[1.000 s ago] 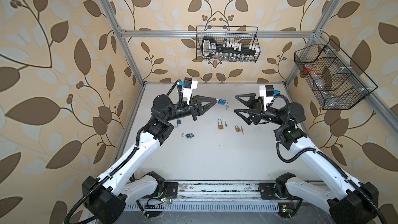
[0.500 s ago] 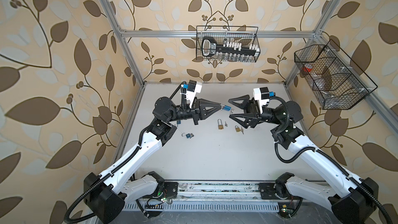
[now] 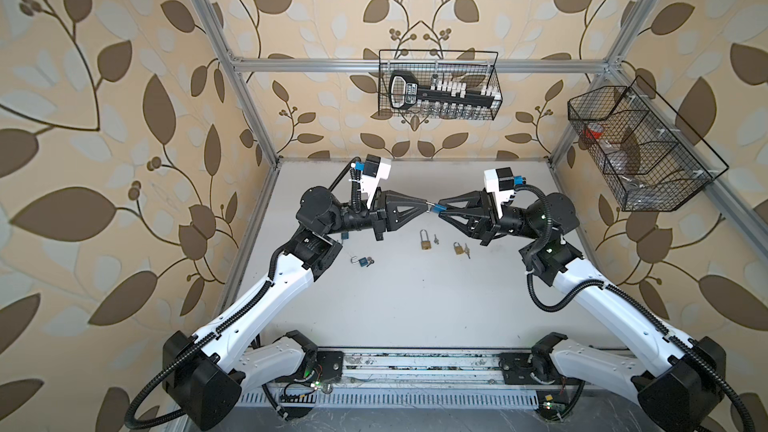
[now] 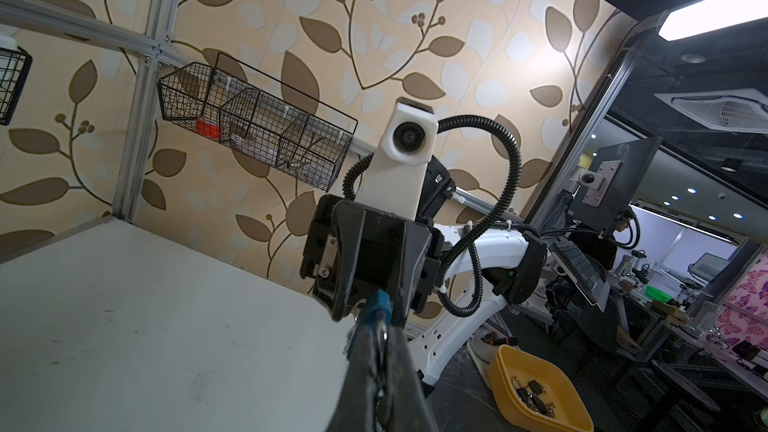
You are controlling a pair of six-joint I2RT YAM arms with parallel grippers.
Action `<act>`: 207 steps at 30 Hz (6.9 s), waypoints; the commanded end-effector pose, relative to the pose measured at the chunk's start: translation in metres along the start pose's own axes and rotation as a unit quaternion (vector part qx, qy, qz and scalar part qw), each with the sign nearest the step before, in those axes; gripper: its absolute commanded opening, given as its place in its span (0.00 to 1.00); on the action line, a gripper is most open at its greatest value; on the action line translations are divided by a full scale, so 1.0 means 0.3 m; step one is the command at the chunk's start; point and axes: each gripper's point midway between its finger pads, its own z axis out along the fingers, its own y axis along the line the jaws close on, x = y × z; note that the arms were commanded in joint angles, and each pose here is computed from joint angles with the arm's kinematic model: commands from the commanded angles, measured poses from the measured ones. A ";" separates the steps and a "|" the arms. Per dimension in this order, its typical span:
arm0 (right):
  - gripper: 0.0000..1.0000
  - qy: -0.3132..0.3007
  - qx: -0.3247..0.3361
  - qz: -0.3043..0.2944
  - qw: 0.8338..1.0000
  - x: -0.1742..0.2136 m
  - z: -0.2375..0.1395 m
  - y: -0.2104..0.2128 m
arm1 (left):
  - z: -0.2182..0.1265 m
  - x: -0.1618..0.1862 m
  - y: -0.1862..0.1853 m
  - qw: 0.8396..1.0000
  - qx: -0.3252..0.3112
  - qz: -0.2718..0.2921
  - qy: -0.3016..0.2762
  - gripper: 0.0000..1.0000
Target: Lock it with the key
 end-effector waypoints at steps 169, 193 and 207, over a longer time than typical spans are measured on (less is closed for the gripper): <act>0.00 0.013 0.239 0.078 0.968 0.086 -0.241 -0.151 | -0.216 0.183 0.155 0.954 -0.261 0.014 0.150 0.00; 0.00 0.131 0.605 0.277 0.735 0.733 -0.695 -0.462 | -0.358 0.567 0.493 0.833 -0.416 -0.151 0.332 0.00; 0.00 0.073 0.487 0.320 0.810 0.721 -0.621 -0.477 | -0.336 0.738 0.622 0.794 -0.344 -0.157 0.476 0.00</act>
